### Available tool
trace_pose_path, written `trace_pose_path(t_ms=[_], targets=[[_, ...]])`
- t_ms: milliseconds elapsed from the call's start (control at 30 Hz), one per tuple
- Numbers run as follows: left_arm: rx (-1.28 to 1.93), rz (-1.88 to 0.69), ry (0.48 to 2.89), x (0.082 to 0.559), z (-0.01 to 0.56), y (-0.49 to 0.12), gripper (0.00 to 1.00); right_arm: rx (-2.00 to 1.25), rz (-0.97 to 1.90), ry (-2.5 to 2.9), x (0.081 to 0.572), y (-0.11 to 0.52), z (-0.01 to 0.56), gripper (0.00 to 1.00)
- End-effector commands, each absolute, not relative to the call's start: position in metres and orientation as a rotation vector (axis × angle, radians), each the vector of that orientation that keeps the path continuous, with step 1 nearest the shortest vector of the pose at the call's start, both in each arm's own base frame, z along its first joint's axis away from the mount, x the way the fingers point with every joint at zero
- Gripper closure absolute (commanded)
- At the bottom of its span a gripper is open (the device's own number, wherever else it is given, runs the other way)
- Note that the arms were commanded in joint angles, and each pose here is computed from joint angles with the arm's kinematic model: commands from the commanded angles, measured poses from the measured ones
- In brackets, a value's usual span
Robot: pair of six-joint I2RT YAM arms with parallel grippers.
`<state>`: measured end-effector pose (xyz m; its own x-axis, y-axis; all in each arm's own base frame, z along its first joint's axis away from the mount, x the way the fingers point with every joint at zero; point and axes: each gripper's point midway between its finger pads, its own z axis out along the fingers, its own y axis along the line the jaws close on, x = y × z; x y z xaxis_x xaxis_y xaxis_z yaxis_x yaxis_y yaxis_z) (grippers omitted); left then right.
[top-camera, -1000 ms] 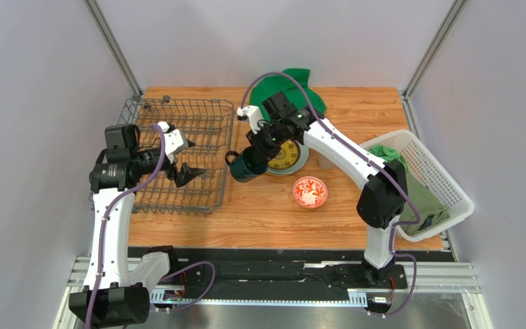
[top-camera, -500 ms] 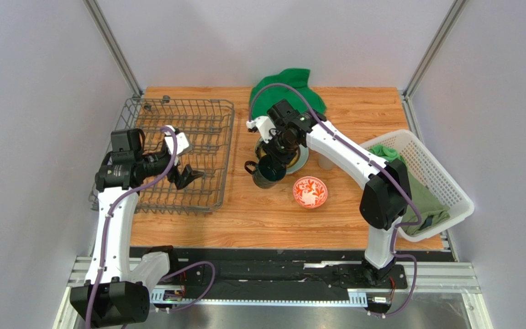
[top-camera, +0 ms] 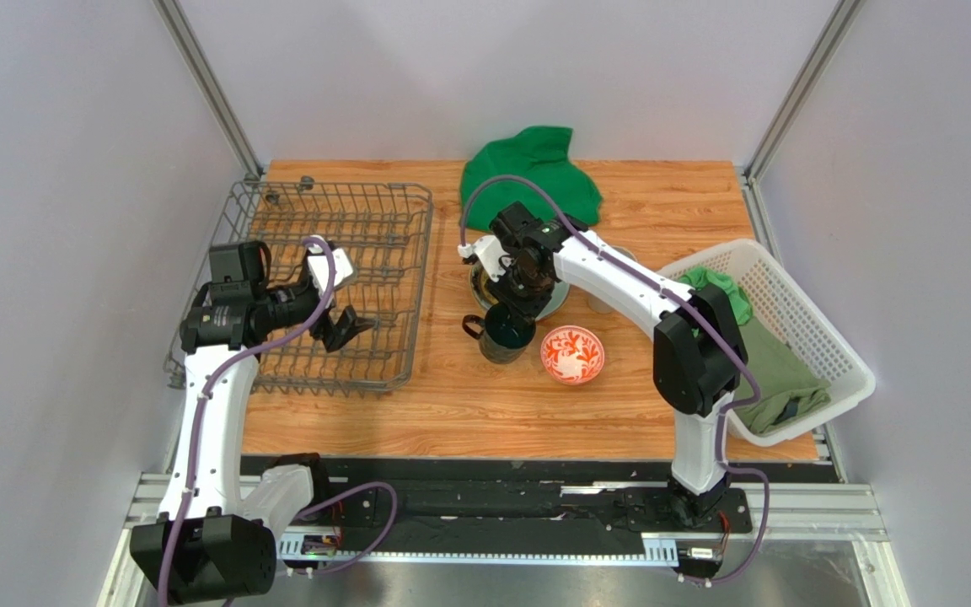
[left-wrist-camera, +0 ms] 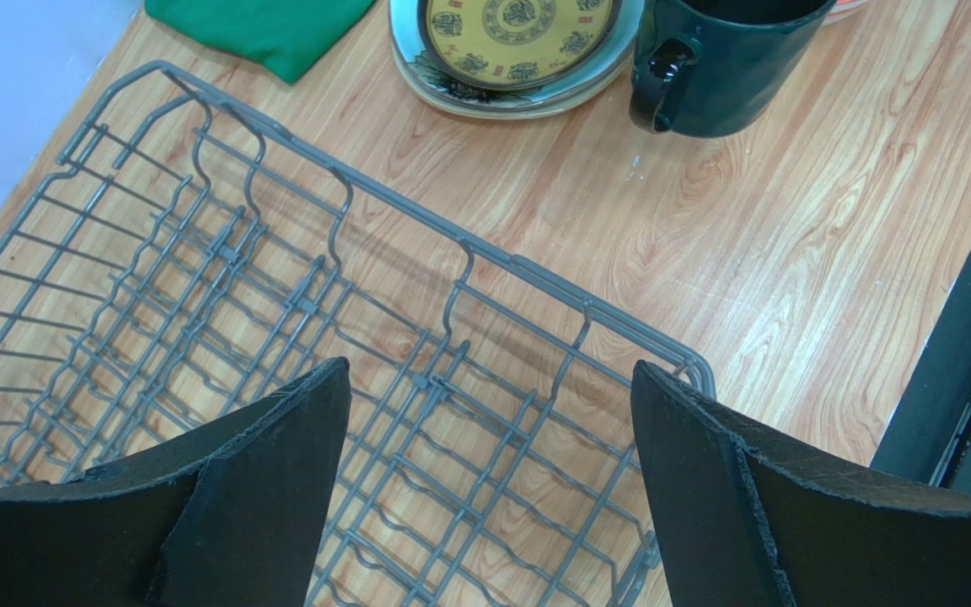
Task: Unload the mixed dishes from the dish rack
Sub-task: Place the cup at the center of the board.
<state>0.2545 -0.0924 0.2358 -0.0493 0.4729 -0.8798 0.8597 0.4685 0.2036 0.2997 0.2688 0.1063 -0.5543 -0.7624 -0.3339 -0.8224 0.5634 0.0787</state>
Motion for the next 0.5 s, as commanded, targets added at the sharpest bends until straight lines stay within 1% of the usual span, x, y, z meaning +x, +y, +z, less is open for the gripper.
trace_pose_path(t_ms=[0,467], targets=[[1.179,-0.46,1.658,0.258,0.236,-0.094,0.12,-1.293,0.371,2.484,0.311,0.283,0.111,1.0],[1.191,-0.453,1.684,0.258,0.222,-0.091,0.12,-1.299,0.391,2.536,0.313,0.291,0.09,1.0]])
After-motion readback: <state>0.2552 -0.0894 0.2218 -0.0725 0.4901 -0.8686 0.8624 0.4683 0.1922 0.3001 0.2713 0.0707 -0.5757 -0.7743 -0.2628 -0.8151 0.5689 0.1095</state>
